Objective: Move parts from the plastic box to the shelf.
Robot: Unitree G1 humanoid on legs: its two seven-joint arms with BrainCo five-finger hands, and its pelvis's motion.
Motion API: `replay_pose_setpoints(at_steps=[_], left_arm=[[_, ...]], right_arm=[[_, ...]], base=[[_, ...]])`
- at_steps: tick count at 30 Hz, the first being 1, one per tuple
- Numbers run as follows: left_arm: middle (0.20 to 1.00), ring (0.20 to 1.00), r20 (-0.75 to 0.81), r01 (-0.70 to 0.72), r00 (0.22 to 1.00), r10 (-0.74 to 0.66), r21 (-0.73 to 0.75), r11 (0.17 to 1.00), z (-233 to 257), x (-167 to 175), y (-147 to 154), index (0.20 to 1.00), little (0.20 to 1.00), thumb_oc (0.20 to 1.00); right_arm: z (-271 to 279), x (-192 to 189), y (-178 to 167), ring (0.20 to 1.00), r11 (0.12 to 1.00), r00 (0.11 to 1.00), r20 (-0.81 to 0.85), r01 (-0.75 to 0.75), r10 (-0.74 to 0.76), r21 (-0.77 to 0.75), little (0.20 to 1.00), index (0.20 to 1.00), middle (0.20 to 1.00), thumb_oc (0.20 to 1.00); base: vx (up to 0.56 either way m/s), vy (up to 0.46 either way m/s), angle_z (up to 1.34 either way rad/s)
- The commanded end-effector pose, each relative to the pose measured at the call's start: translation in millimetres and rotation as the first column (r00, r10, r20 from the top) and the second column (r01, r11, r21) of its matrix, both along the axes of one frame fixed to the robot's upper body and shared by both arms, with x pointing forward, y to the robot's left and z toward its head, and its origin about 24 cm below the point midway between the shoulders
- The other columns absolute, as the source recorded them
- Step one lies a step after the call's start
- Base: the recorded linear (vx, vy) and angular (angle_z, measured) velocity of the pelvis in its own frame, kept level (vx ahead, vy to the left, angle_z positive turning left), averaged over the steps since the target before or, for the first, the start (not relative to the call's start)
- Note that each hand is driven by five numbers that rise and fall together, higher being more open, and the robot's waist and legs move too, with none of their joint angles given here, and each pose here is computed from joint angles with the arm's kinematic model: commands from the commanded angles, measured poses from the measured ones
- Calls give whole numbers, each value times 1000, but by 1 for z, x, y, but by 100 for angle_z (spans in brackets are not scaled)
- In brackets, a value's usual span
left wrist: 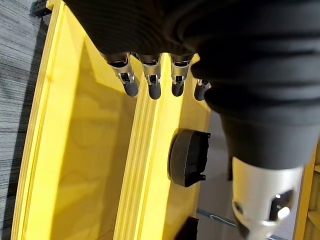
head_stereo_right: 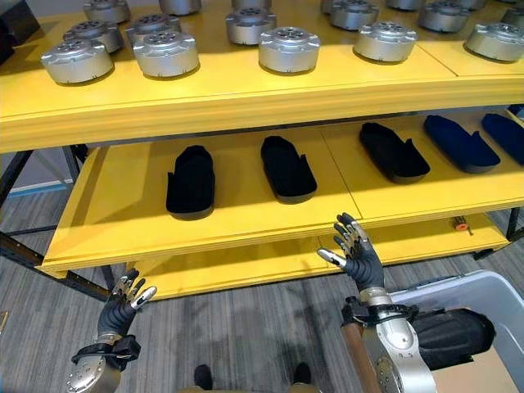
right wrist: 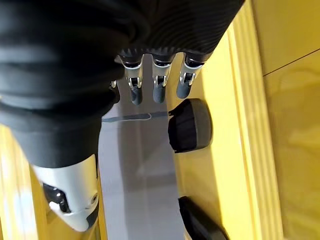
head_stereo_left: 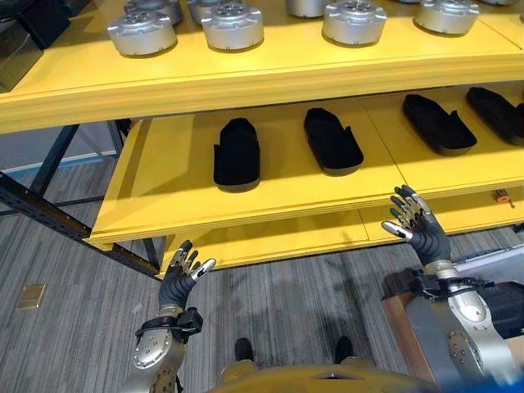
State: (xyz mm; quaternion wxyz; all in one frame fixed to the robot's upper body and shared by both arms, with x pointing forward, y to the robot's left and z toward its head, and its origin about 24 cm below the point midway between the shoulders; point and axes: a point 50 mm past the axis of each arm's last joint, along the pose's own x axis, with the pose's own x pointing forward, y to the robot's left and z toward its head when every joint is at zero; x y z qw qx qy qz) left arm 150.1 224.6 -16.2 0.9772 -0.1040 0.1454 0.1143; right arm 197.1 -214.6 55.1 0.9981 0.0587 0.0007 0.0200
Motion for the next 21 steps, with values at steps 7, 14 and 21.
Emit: replay_pose_setpoints(at_steps=[7, 14, 21], left_arm=[[1000, 1000, 119, -26, 993, 20, 52, 998, 19, 11, 10, 1000, 1000, 1000], [1000, 1000, 142, -19, 990, 13, 45, 999, 21, 20, 7, 1000, 1000, 1000], [1000, 1000, 164, 5, 986, -10, 33, 999, 24, 24, 4, 1000, 1000, 1000]], right_arm=[[17, 6, -10, 1000, 1000, 995, 94, 24, -24, 4, 1000, 1000, 1000, 1000], [21, 8, -14, 1000, 999, 992, 119, 35, -34, -9, 1000, 1000, 1000, 1000], [13, 10, -10, 1000, 1000, 996, 86, 11, -12, 8, 1000, 1000, 1000, 1000]], base=[[-69, -50, -17], [-50, -219, -18], [73, -219, -19]])
